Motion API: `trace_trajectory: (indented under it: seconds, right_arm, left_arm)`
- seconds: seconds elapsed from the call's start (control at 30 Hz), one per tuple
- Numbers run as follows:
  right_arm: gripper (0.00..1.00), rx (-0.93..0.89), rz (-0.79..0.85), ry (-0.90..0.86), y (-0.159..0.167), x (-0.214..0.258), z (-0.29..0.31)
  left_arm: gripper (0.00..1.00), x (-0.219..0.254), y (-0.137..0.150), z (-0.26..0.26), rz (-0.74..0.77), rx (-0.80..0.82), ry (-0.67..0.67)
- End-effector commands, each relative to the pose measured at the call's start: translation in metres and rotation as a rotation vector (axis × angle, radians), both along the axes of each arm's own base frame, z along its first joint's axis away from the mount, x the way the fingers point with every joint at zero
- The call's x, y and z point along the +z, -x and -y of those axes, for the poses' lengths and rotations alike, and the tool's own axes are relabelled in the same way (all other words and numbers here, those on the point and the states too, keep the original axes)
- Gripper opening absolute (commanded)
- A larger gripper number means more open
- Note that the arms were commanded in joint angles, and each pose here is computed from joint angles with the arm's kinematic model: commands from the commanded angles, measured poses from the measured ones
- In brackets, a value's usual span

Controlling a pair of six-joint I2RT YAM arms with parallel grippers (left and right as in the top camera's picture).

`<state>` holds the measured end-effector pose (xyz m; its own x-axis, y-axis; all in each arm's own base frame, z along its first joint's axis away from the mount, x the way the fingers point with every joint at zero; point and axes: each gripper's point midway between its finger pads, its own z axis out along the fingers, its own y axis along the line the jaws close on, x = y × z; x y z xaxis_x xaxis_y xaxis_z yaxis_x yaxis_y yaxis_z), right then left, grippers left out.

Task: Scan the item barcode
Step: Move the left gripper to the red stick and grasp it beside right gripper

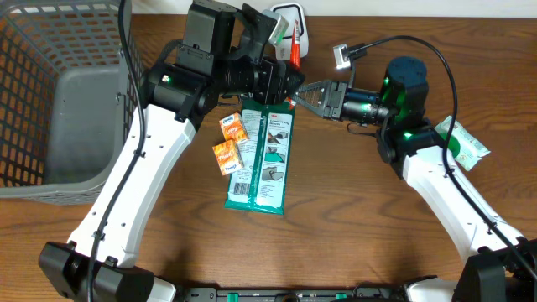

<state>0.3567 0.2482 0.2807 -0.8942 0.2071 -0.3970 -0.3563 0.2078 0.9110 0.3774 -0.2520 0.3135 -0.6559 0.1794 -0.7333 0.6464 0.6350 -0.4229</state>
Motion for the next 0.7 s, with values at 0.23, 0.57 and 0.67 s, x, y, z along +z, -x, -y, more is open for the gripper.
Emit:
trace_trajectory:
  seconds: [0.23,0.57,0.67]
  right_arm:
    - [0.01,0.05,0.005,-0.061,0.009,0.022,-0.009]
    - [0.01,0.066,0.024,-0.089,0.013,0.032,-0.014]
    - [0.01,0.058,0.033,-0.091,0.012,0.034,-0.016]
  left_arm:
    - [0.59,-0.001,-0.013,-0.005,0.028,0.054,-0.027]
    - [0.57,0.002,-0.016,-0.005,0.045,0.061,-0.024]
    - [0.53,0.004,-0.018,-0.004,0.04,0.073,-0.01]
